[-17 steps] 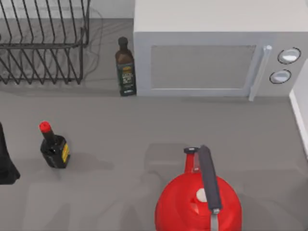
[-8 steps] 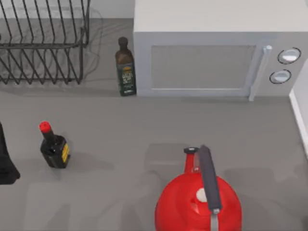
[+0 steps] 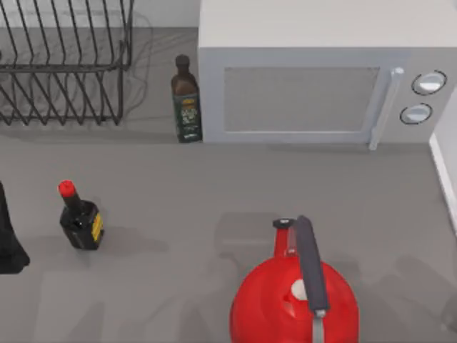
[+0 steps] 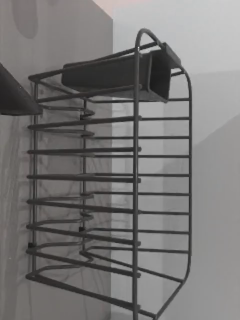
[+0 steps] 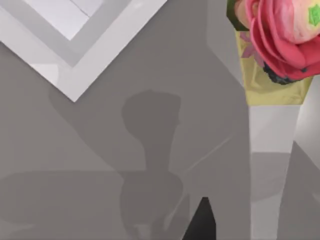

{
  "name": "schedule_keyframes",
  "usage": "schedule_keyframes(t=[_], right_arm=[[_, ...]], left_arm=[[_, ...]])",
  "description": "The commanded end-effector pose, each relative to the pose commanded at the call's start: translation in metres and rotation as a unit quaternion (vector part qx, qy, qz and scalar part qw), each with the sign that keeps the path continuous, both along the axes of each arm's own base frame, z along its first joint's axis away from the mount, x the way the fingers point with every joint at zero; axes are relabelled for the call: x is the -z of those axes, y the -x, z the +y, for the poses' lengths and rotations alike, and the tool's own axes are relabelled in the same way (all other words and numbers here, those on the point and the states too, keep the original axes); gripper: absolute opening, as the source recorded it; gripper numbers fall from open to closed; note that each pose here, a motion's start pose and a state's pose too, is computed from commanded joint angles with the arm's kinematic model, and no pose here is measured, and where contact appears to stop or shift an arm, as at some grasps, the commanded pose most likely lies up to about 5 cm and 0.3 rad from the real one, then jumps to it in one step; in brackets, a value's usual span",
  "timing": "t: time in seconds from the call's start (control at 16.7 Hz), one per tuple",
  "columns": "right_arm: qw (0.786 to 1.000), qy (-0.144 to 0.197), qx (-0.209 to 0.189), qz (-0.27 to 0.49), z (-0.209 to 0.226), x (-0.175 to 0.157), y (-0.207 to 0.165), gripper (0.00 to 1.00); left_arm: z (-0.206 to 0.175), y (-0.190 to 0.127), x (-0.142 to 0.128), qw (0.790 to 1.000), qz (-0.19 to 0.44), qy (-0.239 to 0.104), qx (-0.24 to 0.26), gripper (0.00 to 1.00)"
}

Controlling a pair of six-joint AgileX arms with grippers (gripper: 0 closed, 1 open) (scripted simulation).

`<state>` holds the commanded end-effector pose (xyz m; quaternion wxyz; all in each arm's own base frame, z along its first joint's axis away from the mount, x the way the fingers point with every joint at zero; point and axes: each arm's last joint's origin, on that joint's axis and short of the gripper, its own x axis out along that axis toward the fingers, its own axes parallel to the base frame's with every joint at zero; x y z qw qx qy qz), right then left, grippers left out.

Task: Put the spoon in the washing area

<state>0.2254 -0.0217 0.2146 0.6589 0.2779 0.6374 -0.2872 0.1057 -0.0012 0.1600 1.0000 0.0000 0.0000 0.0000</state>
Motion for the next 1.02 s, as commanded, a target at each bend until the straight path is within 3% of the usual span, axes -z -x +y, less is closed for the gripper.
schedule_keyframes(t=[0.3, 0.48, 1.02], right_arm=[[1.0, -0.001, 0.001, 0.004, 0.0, 0.001, -0.002, 0.0], [1.0, -0.002, 0.007, 0.017, -0.003, -0.005, -0.022, 0.0], [0.999, -0.006, 0.013, 0.039, -0.025, -0.032, -0.169, 0.0]], left_arm=[[0.0, 0.0, 0.0, 1.0, 0.0, 0.0, 0.0, 1.0], [0.0, 0.0, 0.0, 1.0, 0.0, 0.0, 0.0, 1.0], [0.0, 0.0, 0.0, 1.0, 0.0, 0.0, 0.0, 1.0]])
